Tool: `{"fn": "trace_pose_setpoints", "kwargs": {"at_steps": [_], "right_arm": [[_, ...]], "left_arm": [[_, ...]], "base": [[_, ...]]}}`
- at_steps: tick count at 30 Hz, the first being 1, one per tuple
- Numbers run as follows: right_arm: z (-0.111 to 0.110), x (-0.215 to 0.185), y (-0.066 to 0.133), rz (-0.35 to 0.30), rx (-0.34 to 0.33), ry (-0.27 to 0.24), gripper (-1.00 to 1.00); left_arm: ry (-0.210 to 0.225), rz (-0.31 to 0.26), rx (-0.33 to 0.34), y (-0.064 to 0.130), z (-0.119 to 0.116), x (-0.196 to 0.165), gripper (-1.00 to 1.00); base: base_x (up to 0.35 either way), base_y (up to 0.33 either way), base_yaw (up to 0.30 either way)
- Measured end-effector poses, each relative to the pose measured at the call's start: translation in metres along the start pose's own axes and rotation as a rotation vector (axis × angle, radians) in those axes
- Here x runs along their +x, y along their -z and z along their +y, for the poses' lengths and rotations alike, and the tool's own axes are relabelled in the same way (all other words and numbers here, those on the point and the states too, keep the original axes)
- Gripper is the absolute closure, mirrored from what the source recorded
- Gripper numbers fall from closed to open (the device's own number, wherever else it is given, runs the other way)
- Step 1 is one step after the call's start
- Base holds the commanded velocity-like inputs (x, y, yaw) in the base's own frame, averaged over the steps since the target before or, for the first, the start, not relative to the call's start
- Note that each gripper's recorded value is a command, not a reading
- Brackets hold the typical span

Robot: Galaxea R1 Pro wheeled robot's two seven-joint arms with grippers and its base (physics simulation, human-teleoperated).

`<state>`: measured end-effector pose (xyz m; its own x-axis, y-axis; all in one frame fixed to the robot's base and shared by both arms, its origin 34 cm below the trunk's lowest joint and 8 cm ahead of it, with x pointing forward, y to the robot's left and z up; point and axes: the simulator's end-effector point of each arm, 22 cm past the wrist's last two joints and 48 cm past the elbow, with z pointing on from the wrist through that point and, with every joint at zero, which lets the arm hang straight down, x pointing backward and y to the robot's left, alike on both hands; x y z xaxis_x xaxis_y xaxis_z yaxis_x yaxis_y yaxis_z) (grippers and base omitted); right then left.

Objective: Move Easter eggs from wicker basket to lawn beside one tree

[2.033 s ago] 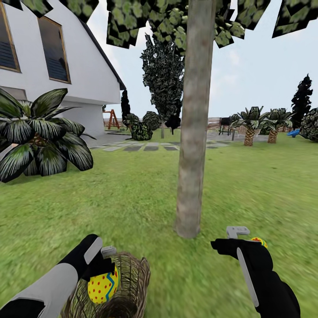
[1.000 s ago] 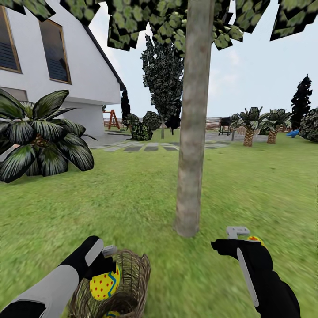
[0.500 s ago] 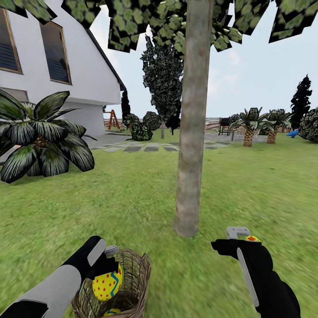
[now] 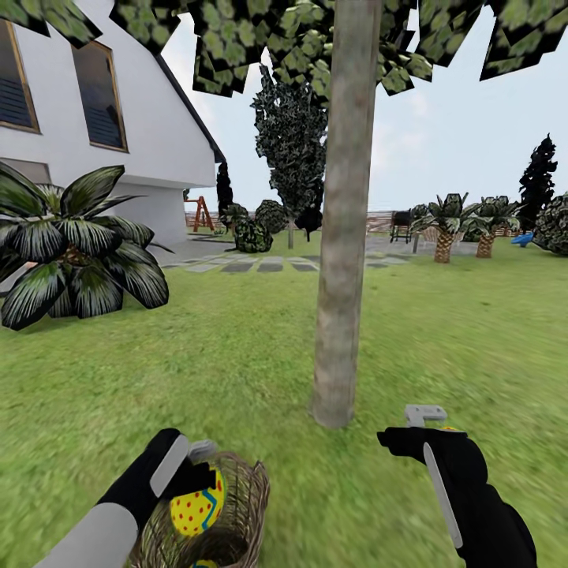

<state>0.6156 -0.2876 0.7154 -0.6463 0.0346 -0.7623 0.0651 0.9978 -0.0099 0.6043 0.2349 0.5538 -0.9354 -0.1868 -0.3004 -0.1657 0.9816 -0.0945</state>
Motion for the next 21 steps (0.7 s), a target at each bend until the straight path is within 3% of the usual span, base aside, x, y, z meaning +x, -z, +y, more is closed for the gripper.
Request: {"fn": "trace_pose_setpoints", "kwargs": {"at_steps": [4,14,17,21], "right_arm": [[0.0,-0.007,0.004,0.001,0.0,0.0,-1.0],[0.001,-0.018,0.01,0.022,-0.001,0.0,-1.0],[0.0,-0.023,0.013,0.023,-0.001,0.0,-1.0],[0.0,-0.03,0.017,0.024,0.0,-0.001,-1.0]], "left_arm": [[-0.034,-0.044,0.014,0.024,-0.008,-0.007,1.0],[-0.045,-0.193,-0.015,0.077,-0.01,-0.032,1.0],[-0.045,-0.253,-0.033,0.099,-0.008,-0.037,1.0],[-0.027,-0.371,-0.074,0.146,-0.012,-0.054,1.0]], "base": [[0.0,0.0,0.0],[0.0,0.0,0.0],[0.0,0.0,0.0],[0.0,0.0,0.0]]}}
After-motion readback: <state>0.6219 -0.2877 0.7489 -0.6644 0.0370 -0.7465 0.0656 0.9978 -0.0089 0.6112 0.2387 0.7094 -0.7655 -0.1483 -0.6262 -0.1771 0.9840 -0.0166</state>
